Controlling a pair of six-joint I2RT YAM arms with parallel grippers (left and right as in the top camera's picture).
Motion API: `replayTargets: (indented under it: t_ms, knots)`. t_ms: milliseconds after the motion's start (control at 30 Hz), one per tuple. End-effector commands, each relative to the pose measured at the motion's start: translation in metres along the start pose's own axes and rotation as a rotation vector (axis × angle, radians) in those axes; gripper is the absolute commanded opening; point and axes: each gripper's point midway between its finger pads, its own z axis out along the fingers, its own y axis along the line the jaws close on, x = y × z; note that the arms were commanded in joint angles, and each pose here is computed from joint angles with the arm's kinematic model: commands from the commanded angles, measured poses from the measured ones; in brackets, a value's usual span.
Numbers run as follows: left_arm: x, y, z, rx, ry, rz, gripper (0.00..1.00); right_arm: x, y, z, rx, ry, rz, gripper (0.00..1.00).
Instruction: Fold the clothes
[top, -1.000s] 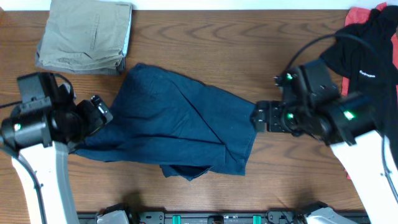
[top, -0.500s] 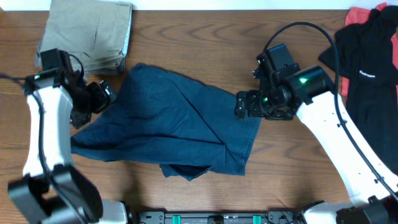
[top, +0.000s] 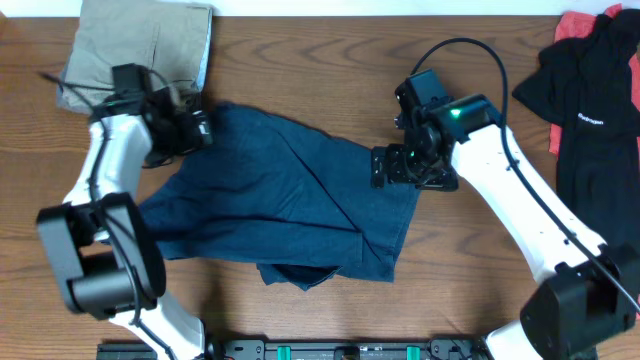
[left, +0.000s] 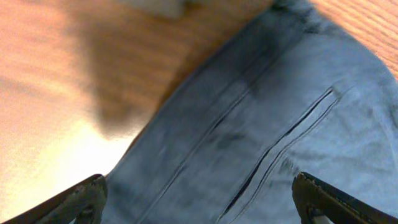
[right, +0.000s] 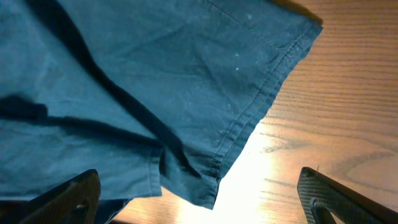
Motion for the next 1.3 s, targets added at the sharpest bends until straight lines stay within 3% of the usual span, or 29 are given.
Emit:
replayTargets:
  t_ms: [0,600,733,833,1033,1267]
  knots:
    - [-0.006,-0.01,0.012,-0.014,-0.011,0.089,0.95,0.001,0.002,0.01,0.01,0.026,-0.009,0.99]
    - [-0.021,0.002,0.068,-0.05,-0.048,0.12,0.89,-0.005,-0.007,0.017,0.059,0.017,-0.002,0.99]
    - [-0.015,0.004,0.076,-0.051,-0.023,0.116,0.76,-0.01,-0.018,0.016,0.103,-0.006,0.047,0.99]
    - [-0.009,0.006,0.08,-0.054,0.002,0.112,0.49,-0.018,-0.031,0.014,0.152,-0.039,0.095,0.99]
    - [-0.005,0.007,0.08,-0.056,0.02,0.108,0.1,-0.038,-0.053,0.018,0.179,-0.084,0.166,0.96]
    - [-0.002,0.007,0.08,-0.057,0.03,0.106,0.08,-0.047,-0.058,0.06,0.194,-0.02,0.183,0.96]
